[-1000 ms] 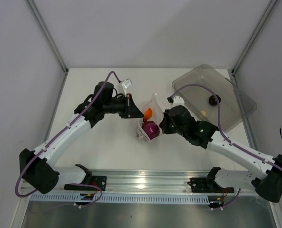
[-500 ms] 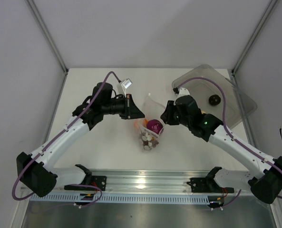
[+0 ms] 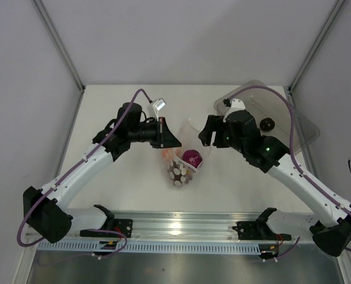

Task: Place the food in the zip-top bag and seal the zipper
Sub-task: Adjust the zipper food storage bag at the center of the board.

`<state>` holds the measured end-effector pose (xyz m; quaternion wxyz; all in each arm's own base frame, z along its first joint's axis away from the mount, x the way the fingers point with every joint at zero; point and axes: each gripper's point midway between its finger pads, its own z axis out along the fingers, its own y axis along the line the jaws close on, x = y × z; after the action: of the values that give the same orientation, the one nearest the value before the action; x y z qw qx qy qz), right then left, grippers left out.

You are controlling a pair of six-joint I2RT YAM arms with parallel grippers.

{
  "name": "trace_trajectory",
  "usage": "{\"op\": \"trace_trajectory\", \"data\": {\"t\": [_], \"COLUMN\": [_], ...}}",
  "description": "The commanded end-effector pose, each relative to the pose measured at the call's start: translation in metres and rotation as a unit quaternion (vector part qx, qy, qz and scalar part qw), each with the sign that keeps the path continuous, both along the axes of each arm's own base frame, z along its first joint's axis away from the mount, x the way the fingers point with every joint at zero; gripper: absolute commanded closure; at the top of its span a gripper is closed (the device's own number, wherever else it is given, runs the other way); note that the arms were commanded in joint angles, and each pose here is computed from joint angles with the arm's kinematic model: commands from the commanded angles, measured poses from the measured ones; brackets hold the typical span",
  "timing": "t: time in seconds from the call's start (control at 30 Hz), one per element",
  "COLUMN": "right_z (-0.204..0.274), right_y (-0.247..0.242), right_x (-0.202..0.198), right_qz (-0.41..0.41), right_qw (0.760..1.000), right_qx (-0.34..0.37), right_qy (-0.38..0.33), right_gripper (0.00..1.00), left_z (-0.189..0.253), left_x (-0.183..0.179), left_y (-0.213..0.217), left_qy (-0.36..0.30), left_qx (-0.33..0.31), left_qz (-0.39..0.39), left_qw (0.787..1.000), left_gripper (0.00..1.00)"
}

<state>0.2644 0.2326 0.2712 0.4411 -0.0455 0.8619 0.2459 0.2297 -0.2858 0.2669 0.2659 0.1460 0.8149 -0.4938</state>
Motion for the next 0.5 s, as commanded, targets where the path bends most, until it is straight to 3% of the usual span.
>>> {"op": "trace_trajectory", "data": {"t": [0.0, 0.13, 0.27, 0.47], "right_z": [0.043, 0.05, 0.043, -0.008], "right_y": [-0.04, -0.092, -0.159, -0.222], "right_x": [0.013, 0.039, 0.069, 0.115], "right_qz": [-0.06, -0.137, -0.247, -0.333], "right_qw": [0.997, 0.989, 0.968, 0.943], "right_qx": [-0.011, -0.004, -0.008, -0.01], "right_qy": [-0.051, -0.048, -0.038, 0.018], "right_gripper": [0.21, 0.01, 0.0, 0.01], "left_z": [0.012, 0.012, 0.014, 0.013], "left_x": [-0.002, -0.004, -0.004, -0.006], "left_y": [-0.005, -0.004, -0.006, -0.008], "left_qy": [-0.023, -0.025, -0.027, -0.024], "left_qx": [-0.019, -0.02, -0.023, -0.03], "left_qz": [-0.019, -0.022, -0.026, -0.036], "left_qw": [0.999, 0.999, 0.999, 0.999], "left_gripper": [0.99, 0.99, 0.99, 0.99]}}
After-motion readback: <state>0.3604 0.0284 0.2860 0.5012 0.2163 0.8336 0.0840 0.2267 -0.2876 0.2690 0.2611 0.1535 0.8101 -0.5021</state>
